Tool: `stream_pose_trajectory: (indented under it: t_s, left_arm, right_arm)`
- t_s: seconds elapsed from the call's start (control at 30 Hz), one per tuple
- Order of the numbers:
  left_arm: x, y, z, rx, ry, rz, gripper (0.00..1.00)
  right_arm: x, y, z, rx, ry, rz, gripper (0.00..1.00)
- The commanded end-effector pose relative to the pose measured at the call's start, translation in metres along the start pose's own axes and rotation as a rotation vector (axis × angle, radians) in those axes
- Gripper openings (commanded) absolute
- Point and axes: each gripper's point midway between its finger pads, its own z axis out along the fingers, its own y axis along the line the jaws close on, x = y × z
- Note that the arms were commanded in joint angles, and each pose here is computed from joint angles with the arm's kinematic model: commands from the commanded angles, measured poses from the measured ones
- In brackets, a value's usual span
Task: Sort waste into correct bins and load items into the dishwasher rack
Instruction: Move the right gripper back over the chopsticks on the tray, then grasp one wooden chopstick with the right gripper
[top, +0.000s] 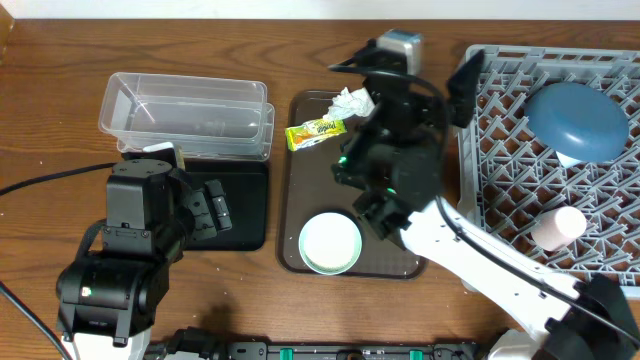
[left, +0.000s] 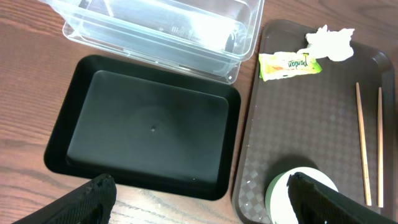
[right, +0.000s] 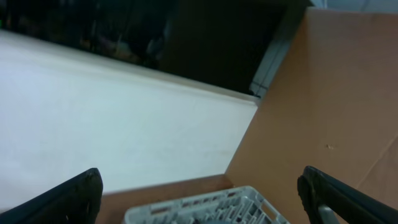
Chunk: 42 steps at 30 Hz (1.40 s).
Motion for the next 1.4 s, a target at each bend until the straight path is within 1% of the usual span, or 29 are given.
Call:
stream_pose_trajectory:
  t_s: [0.0,0.1,0.13,0.2,0.23,0.3,0.4,0.47,0.57,0.63,0.67,0.7,0.73,0.83,0.93,0.97,1.0,1.07,1.13,1.23,1.3,1.33,1.37]
  left_arm:
    - [-0.004,0.000,-0.003,-0.006,-0.015,0.000,0.91]
    - [-0.004,0.000,-0.003,-0.006,-0.015,0.000,0.91]
    - [-0.004,0.000,-0.003,-0.006,-0.015,0.000,0.91]
    - [-0.004,0.000,-0.003,-0.006,-0.015,0.000,0.91]
    - [-0.004,0.000,-0.003,-0.006,-0.015,0.000,0.90]
    - [-0.004,0.000,-0.003,-0.006,-0.015,0.000,0.90]
    - [-0.004,0.000,-0.003,-0.006,-0.015,0.000,0.90]
    - [-0.004,0.000,-0.003,-0.006,-0.015,0.000,0.90]
    - [-0.004,0.000,-0.003,-0.006,-0.015,0.000,0.90]
    - [-0.004,0.000,-0.003,-0.006,-0.015,0.000,0.90]
    - [-0.004,0.000,-0.003,-0.006,-0.015,0.000,0.91]
    - [-0.004,0.000,-0.003,-0.006,-0.015,0.000,0.90]
    - [-0.004,0.000,-0.003,-0.006,-0.015,0.000,0.90]
    - [-0.004,0.000,-0.003,-0.006,-0.015,0.000,0.91]
    - [-0.004,0.000,-0.003,-0.006,-0.015,0.000,0.90]
    - [-0.004,0.000,-0.003,-0.006,-0.015,0.000,0.90]
    - [-0.004,0.000,-0.003,-0.006,-0.015,0.000,0.90]
    - [-0.004,0.000,-0.003,-0.006,-0.015,0.000,0.90]
    - [-0.004,0.000,-0.003,-0.006,-0.015,0.000,0.90]
    - [-0.004,0.000,-0.003,-0.006,-0.015,0.000,0.90]
    - [-0.004,0.000,-0.003,-0.006,-0.015,0.000,0.91]
    - [-0.004,0.000,-0.003,-0.006,-0.015,0.000,0.91]
    - [-0.004,0.000,-0.003,-0.006,-0.015,0.000,0.90]
  right_arm:
    - [-0.040,-0.043,0.001,0.011,-0.046,0.110,0.99]
    - [-0.064,-0.067,-0.002,-0.006,-0.109,0.175,0.99]
    - [-0.073,-0.070,-0.006,-0.026,-0.139,0.169,0.99]
    - [-0.090,-0.067,-0.016,-0.101,-0.218,0.098,0.99]
    - [-0.100,-0.059,-0.025,-0.171,-0.273,0.024,0.99]
    - [-0.107,-0.042,-0.040,-0.282,-0.342,-0.100,0.99]
    - [-0.098,-0.020,-0.060,-0.422,-0.387,-0.285,0.99]
    - [-0.084,-0.011,-0.065,-0.483,-0.361,-0.336,0.99]
    - [-0.050,0.008,-0.074,-0.607,-0.276,-0.374,0.99]
    - [-0.019,0.022,-0.081,-0.699,-0.177,-0.358,0.99]
    - [-0.001,0.026,-0.082,-0.731,-0.096,-0.313,0.99]
    - [0.023,0.029,-0.080,-0.748,0.030,-0.224,0.99]
    - [0.040,0.030,-0.080,-0.760,0.111,-0.179,0.99]
    - [0.107,0.040,-0.086,-0.849,0.460,-0.035,0.99]
    - [0.161,0.051,-0.089,-0.881,0.753,0.020,0.95]
    - [0.176,0.055,-0.089,-0.883,0.820,0.015,0.92]
    - [0.189,0.059,-0.089,-0.883,0.881,0.004,0.90]
    - [0.214,0.073,-0.091,-0.906,0.990,-0.011,0.89]
    - [0.236,0.088,-0.094,-0.933,1.082,-0.019,0.84]
    - [0.273,0.110,-0.100,-0.950,1.208,-0.054,0.73]
    - [0.298,0.119,-0.102,-0.925,1.270,-0.095,0.70]
    - [0.311,0.123,-0.103,-0.910,1.298,-0.115,0.63]
    - [0.326,0.126,-0.105,-0.883,1.338,-0.130,0.60]
